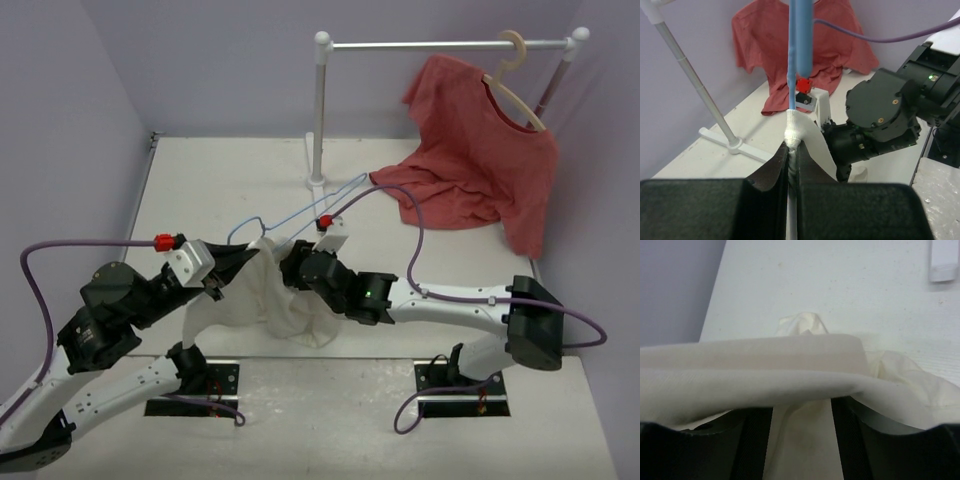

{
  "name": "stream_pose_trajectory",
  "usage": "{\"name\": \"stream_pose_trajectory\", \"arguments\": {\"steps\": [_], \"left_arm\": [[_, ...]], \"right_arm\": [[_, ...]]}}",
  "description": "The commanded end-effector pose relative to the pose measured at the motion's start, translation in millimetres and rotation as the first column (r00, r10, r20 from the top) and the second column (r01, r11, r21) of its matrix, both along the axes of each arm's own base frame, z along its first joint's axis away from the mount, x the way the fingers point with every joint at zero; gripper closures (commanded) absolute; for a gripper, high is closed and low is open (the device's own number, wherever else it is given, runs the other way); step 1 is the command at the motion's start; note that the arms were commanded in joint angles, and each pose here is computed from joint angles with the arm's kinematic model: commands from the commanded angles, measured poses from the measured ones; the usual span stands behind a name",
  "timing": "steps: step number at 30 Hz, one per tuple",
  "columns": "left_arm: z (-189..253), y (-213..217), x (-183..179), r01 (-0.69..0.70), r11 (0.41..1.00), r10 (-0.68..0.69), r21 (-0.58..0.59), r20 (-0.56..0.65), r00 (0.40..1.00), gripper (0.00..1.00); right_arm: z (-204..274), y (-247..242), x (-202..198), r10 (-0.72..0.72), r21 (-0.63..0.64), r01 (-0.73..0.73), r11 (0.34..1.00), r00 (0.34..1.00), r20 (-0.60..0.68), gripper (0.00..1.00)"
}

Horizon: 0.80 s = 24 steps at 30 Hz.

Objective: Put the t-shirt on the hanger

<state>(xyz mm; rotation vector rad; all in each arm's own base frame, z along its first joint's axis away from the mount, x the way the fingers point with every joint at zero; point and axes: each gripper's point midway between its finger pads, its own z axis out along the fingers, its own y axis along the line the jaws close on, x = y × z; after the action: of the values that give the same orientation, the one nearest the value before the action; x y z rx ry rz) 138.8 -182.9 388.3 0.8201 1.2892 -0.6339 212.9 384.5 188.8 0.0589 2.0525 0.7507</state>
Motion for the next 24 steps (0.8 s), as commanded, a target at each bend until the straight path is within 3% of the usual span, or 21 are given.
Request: {"name": "stream_pose_trajectory", "arguments": {"steps": [1, 5, 6, 16, 24], "left_arm": [[40.6, 9.5, -12.4, 0.025, 0.994, -0.019, -0.109, 0.058, 0.998, 1.00], [36.8, 9.8, -11.6, 0.020, 0.993, -0.014, -0.113, 0.053, 0.998, 1.00], [35.1, 9.3, -11.3, 0.020, 0.994, -0.014, -0.112, 0.051, 0.999, 1.00], [15.0, 11.4, -0.1, -0.037, 0.999, 0.038, -0.039, 0.025, 0.999, 1.00], [-10.7, -6.1, -10.3, 0.072, 0.997, -0.073, 0.031, 0.009, 0.997, 1.00]], "right_arm": [[-13.5, -12.5, 17.2, -0.101, -0.062, 0.101, 0.993, 0.995, -0.001, 0.59], [-23.6, -32.4, 16.9, -0.166, -0.077, 0.164, 0.983, 0.986, -0.012, 0.97], [-23.2, -38.5, 17.2, -0.181, -0.068, 0.180, 0.981, 0.983, -0.011, 1.00], [-7.2, -128.7, 11.7, -0.279, 0.040, 0.279, 0.960, 0.960, 0.015, 1.00], [39.9, -198.4, 7.9, -0.259, 0.158, 0.237, 0.959, 0.956, 0.139, 1.00]]}}
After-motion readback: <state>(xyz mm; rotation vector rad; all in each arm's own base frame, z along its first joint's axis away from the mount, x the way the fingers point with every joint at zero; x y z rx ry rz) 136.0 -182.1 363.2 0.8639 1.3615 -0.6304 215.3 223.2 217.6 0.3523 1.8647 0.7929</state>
